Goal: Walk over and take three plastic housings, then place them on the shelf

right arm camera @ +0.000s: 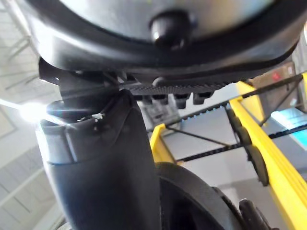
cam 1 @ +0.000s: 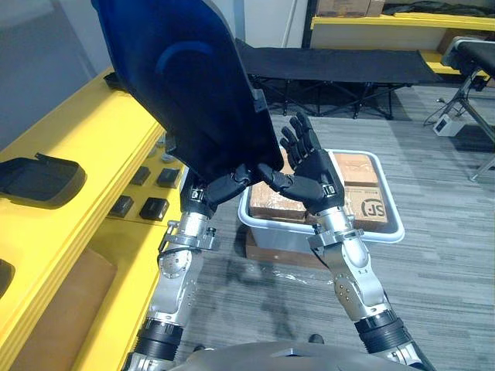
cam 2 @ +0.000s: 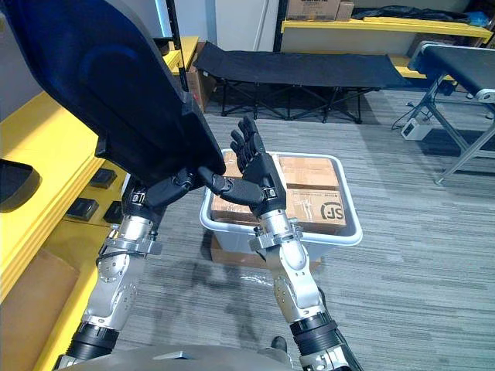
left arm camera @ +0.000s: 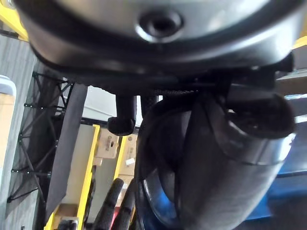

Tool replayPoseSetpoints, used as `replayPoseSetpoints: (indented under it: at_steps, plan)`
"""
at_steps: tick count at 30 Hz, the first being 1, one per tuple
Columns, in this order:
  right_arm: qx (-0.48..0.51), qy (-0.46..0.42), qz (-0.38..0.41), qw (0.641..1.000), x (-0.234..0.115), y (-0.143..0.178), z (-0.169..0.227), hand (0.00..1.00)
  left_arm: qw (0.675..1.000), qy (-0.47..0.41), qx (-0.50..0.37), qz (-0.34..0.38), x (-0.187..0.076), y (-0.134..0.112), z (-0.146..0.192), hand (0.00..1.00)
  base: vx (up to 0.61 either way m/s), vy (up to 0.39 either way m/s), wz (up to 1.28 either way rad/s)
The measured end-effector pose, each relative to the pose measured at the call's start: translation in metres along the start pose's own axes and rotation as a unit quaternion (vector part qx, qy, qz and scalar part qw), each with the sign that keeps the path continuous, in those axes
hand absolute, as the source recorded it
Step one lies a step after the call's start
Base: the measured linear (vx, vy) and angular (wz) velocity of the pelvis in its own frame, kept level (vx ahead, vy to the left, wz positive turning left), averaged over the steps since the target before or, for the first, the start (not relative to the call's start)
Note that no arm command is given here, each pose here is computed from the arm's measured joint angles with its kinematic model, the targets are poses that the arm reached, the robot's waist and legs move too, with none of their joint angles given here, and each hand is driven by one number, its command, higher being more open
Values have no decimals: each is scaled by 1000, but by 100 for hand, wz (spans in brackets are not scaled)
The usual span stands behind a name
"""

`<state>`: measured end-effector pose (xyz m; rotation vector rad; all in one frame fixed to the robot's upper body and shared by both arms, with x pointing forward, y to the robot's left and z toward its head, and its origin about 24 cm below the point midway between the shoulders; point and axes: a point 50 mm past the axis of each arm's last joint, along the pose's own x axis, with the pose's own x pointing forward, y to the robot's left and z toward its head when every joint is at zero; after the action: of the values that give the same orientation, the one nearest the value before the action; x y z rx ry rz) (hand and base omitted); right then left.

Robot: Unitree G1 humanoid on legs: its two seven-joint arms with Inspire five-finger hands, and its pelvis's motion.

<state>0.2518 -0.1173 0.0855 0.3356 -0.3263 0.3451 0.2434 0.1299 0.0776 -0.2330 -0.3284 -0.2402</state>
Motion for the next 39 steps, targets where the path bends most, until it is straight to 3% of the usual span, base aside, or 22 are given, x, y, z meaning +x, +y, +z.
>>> replayPoseSetpoints:
  at_steps: [16,17,39]
  plan:
    - [-21,11,29,999,0,8,-3,100,994,17,82,-64,0,-10,2,0,0,0,0]
    - [-20,12,32,999,0,9,-4,0,994,17,84,-67,0,-12,2,0,0,0,0]
    - [-36,32,65,997,5,15,-6,0,992,48,94,-64,-10,-12,-7,0,0,0,1]
